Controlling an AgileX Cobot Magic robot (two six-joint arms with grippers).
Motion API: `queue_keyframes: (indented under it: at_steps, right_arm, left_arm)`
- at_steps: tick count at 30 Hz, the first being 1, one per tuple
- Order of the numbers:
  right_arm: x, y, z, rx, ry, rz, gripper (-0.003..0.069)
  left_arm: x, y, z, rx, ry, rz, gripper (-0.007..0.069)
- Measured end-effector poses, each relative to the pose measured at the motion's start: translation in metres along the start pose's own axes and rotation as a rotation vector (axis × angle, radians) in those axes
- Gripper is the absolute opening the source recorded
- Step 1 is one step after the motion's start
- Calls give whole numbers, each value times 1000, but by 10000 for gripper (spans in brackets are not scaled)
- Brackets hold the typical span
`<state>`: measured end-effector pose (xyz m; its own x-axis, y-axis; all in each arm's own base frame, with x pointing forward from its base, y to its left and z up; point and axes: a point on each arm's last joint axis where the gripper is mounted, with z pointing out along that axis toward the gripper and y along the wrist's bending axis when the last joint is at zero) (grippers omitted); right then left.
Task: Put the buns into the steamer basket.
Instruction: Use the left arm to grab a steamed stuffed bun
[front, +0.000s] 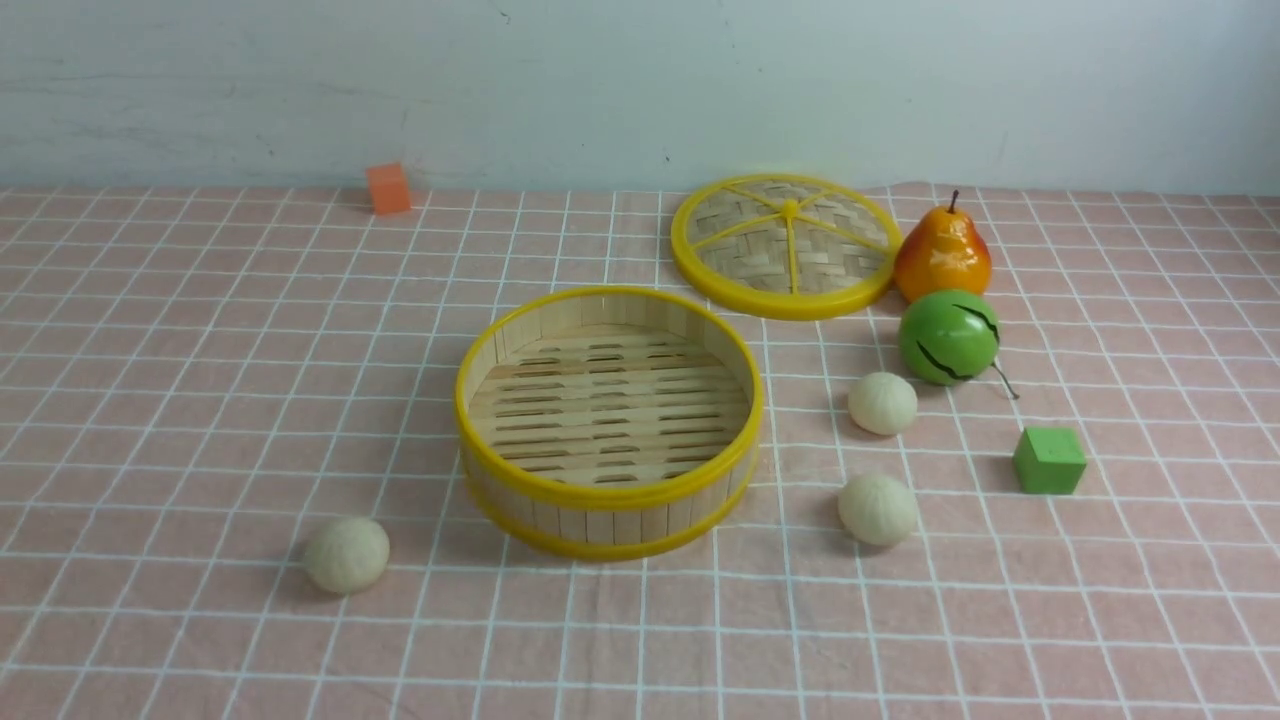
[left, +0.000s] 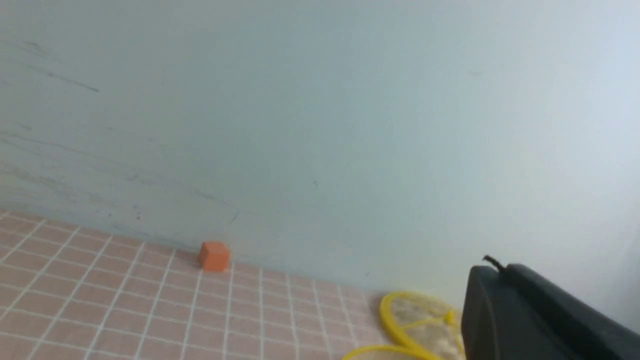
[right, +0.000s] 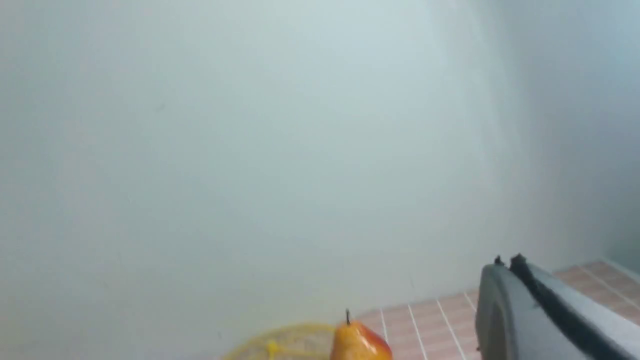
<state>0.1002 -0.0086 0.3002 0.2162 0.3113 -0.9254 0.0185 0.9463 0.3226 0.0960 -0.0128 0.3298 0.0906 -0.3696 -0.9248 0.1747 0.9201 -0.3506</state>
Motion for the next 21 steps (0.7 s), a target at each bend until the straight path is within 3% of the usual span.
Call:
queue_keyframes:
  at_steps: [3,8,12,17,21]
  right_arm:
    - [9,0,31,42,229,-76,-8]
    - [48,3,83,144,877,-150,-3]
    - [74,19,106,84,1223,-290,-2]
    - [101,46,125,-51,1353,-379,1]
    - [108,50,124,-81,1395,-398,3]
  left_arm:
    - [8,2,37,-50,153,3,-14]
    - [34,1,107,-128,607,-36,-14]
    - [44,-4,147,-132,886,-23,-14]
    - [64,2,181,-169,1097,28,-14]
    - [83,12,200,-241,1188,75,-3]
